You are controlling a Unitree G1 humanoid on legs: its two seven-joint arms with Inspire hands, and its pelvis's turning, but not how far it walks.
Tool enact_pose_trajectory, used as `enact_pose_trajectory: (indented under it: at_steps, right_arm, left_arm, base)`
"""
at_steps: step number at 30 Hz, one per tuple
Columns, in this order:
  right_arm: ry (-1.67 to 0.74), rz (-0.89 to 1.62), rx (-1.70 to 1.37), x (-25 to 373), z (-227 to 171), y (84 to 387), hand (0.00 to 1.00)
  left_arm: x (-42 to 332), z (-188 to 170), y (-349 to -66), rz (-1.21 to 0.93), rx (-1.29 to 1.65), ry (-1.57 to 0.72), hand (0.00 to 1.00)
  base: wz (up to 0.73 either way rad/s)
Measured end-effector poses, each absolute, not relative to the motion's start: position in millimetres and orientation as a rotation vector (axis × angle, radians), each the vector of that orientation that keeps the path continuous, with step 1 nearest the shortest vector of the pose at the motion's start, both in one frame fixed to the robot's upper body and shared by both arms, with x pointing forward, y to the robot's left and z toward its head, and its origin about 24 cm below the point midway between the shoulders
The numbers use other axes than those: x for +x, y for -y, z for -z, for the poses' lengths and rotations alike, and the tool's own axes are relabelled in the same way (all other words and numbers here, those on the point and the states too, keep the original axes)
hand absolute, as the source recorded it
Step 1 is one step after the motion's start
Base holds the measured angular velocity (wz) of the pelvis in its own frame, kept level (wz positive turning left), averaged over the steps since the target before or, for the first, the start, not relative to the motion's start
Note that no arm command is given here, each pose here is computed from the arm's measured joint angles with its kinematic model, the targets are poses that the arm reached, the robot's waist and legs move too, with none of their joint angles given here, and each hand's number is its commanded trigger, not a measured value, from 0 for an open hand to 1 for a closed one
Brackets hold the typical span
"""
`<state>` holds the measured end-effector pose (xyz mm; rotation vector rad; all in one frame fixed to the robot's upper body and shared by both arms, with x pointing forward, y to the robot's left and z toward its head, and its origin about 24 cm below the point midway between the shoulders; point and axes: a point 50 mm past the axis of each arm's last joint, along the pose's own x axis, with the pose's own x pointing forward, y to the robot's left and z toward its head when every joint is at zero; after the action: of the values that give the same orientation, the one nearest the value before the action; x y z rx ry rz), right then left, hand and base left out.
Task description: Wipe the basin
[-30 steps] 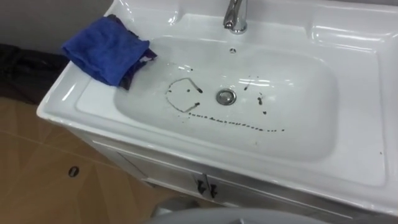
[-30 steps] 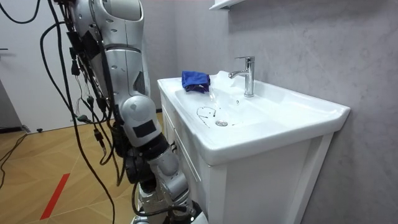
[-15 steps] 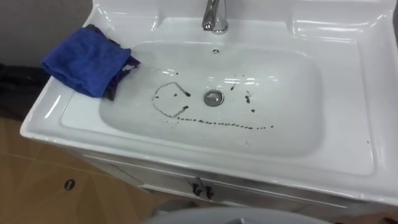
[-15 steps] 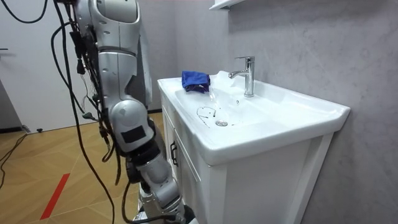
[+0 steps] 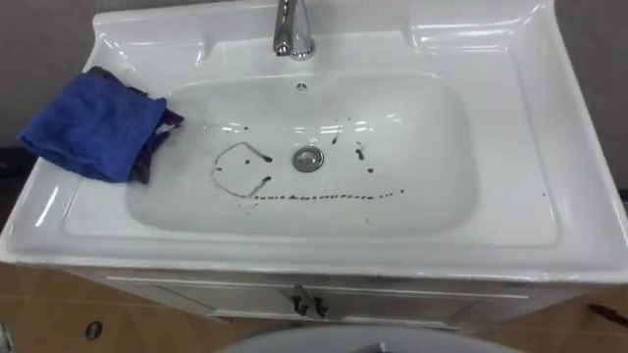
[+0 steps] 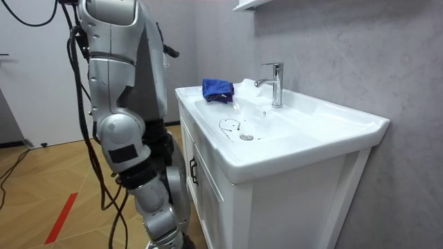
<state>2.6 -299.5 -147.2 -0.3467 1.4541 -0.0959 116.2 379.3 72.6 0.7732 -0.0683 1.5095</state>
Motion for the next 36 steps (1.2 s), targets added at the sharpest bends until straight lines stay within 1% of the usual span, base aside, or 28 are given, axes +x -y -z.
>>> enact_pose_trajectory:
  at_steps: [4, 7, 11, 17, 28, 36]
  right_arm:
    - [-1.452, 0.082, -0.350, 5, 149, 296, 0.00]
    - [-1.465, 0.068, -0.325, 1, 150, 292, 0.00]
    - [-1.464, 0.066, -0.311, 0, 152, 287, 0.00]
    - [-1.462, 0.077, -0.290, 1, 155, 280, 0.00]
    - [-1.470, 0.085, -0.276, 1, 159, 269, 0.00]
    - [-1.489, 0.077, -0.261, -2, 160, 267, 0.00]
  left_arm:
    - [120, -73, -378, -1.479, 0.767, 0.066, 0.00]
    - [129, -75, -370, -1.416, 0.736, 0.089, 0.00]
    - [139, -66, -363, -1.322, 0.659, 0.058, 0.00]
    - [146, -59, -359, -1.243, 0.626, 0.021, 0.00]
    - [156, -46, -352, -1.128, 0.603, -0.065, 0.00]
    - [160, -34, -344, -1.059, 0.535, -0.120, 0.00]
  base:
    - [-0.20]
    - [-0.11]
    - [-0.08]
    - [-0.12]
    - [0.00]
    - [-0.05]
